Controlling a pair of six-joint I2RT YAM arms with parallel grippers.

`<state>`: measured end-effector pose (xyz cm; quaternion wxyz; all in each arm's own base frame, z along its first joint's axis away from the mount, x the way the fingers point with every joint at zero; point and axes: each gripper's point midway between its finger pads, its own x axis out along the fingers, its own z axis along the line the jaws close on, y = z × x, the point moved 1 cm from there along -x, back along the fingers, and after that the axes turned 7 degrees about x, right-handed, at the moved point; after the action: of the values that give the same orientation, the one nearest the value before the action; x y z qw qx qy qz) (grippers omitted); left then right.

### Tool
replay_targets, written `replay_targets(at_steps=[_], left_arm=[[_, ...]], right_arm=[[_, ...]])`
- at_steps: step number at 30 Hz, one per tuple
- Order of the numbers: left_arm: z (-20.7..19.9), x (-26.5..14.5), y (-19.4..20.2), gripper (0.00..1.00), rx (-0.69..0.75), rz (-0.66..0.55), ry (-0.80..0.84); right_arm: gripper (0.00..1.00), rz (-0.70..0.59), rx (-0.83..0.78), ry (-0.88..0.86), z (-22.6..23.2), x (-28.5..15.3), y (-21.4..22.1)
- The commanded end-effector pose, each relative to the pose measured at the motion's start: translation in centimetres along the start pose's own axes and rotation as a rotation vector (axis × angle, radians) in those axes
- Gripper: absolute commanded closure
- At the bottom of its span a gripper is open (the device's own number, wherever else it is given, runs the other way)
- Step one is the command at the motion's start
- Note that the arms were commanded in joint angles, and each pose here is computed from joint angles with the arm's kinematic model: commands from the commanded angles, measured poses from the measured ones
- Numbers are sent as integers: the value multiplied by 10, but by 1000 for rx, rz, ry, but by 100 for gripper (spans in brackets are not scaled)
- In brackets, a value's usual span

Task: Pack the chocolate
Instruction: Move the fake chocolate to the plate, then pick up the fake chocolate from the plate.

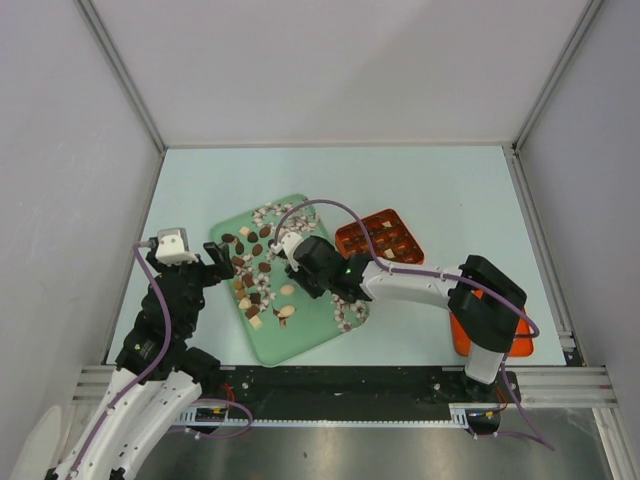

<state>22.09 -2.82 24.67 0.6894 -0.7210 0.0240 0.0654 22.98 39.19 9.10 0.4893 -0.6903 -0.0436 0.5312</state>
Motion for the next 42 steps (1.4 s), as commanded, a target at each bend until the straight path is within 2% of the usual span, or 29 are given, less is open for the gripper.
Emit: replay_targets(at_steps=[1,15,21,42], left_arm=[[-1,1,-3,8,14,-10,11],[-1,1,-3,8,15,-8,11],[-1,1,-2,8,16,-6,11],[0,2,-1,8,19,-3,6]], right_arm=[[83,-19,14,-12,10,-20,-6],[82,-90,-8,-24,16,-42,-21],[74,-116,-33,-50,23,-38,-25],[64,-104,-86,-106,32,-18,-18]])
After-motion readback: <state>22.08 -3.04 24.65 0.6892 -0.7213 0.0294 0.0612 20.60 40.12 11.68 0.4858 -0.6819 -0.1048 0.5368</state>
